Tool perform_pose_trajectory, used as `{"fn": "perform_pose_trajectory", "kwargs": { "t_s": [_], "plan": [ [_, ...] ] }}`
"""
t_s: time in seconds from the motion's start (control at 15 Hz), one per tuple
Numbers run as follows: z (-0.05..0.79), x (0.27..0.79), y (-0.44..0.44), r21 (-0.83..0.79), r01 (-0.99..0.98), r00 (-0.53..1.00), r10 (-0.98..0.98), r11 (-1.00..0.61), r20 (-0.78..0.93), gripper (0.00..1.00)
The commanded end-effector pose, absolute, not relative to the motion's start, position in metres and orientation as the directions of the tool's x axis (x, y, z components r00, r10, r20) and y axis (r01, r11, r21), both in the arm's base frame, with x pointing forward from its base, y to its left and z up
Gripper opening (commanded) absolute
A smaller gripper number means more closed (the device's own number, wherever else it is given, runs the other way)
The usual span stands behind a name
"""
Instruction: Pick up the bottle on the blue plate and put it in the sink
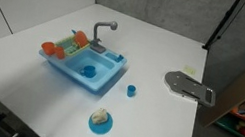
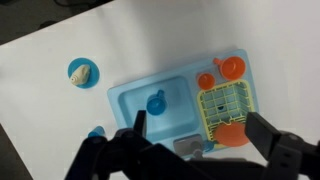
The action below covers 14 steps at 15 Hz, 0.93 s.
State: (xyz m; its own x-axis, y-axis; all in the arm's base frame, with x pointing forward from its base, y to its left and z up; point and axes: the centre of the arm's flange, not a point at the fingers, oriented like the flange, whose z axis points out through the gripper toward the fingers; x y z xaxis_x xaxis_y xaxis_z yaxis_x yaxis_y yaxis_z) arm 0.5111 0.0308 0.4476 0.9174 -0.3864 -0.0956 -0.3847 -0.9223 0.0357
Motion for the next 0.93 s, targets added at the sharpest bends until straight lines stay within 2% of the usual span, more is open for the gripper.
{"fn": "perform_pose_trajectory", "kwargs": {
  "t_s": [0.0, 0.67, 0.87],
  "plan": [
    [0.427, 0.525, 0.012, 0.041, -0.425, 0.897, -0.427, -0.904, -0.116, 1.0],
    [0.407, 0.521, 0.007, 0.058, -0.424, 0.891, -0.428, -0.904, -0.155, 1.0],
    [0.4, 0.532, -0.007, 0.062, -0.495, 0.858, -0.499, -0.866, -0.121, 1.0]
  ]
}}
